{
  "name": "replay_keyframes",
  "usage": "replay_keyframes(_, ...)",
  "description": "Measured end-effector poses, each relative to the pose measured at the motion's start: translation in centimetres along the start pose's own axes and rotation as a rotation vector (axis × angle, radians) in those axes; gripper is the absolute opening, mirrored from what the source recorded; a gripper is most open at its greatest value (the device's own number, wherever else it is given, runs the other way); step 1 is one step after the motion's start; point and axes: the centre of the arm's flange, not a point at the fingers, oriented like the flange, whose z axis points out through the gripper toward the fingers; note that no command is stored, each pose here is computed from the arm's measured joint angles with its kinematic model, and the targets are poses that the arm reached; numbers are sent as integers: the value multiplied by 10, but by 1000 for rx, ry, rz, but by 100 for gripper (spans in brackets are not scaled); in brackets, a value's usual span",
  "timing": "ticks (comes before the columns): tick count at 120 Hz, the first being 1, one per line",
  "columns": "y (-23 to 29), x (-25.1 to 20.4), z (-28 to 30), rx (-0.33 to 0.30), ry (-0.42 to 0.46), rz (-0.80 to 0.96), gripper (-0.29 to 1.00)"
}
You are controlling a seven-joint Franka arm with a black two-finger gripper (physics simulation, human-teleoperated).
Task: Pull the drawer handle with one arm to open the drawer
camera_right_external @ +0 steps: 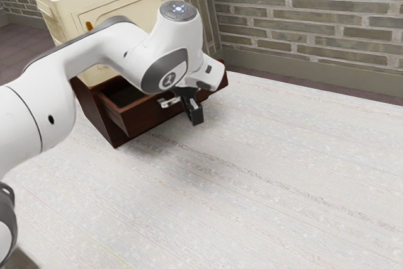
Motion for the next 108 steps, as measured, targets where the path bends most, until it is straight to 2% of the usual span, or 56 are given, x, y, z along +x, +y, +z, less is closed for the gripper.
replay_keyframes(65, 41, 1, -17, -19, 15, 36, 70)
replay_keyframes(82, 46, 1, -23, -16, 26, 35, 66)
replay_keyframes(94, 49, 0, -21, -17, 25, 35, 69)
replay_keyframes(108, 46, -3, -32, -4, 40, 25, 61)
